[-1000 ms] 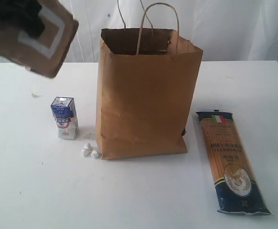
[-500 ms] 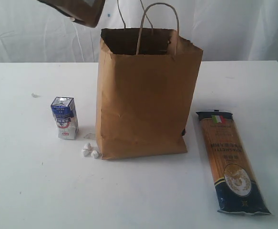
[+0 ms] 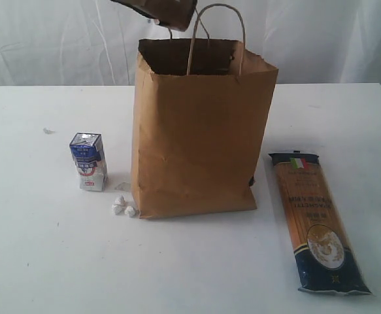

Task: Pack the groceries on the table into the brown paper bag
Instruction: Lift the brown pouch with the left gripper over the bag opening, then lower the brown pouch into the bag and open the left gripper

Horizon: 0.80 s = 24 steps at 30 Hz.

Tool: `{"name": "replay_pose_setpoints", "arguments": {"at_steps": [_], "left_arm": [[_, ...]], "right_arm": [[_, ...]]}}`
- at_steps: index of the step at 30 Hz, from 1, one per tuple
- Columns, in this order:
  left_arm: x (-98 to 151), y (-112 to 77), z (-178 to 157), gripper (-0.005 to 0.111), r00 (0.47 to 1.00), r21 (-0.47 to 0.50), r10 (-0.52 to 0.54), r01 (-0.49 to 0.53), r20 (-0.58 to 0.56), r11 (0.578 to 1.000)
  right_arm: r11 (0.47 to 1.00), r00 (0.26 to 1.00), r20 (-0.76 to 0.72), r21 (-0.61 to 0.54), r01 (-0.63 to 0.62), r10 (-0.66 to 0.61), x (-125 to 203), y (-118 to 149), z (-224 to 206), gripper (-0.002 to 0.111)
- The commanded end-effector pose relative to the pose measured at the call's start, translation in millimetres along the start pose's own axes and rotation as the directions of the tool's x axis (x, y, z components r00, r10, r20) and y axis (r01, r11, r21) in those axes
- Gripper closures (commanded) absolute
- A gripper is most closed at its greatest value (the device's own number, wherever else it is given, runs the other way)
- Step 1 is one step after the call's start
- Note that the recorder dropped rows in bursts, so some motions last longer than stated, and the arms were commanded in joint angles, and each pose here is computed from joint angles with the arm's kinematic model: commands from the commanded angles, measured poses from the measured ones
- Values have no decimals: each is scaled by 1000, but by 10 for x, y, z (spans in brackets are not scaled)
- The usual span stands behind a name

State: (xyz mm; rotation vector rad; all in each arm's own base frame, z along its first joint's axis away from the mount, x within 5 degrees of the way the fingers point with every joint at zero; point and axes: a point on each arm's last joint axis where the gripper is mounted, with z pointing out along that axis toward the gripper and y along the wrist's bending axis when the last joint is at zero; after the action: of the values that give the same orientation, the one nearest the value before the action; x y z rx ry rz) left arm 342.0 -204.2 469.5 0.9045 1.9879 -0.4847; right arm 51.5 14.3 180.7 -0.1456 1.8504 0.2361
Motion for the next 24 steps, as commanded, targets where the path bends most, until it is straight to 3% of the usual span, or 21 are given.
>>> {"name": "replay_pose_setpoints", "arguments": {"at_steps": [1,11,24], "left_arm": [[-23,1,150,107,999,34,1,-2,40,999],[64,-75,451,107,1000,137,2,-2,-1,991],[198,-159,467,107,989,198,40,-11,-146,980]], "right_arm": [[1000,1000,19,5,12,-12,-11,-3,-3,108],[1000,1000,22,5,10,-10,-14,-3,-3,108],[1000,1000,22,5,10,-10,-14,-3,-3,108]]}}
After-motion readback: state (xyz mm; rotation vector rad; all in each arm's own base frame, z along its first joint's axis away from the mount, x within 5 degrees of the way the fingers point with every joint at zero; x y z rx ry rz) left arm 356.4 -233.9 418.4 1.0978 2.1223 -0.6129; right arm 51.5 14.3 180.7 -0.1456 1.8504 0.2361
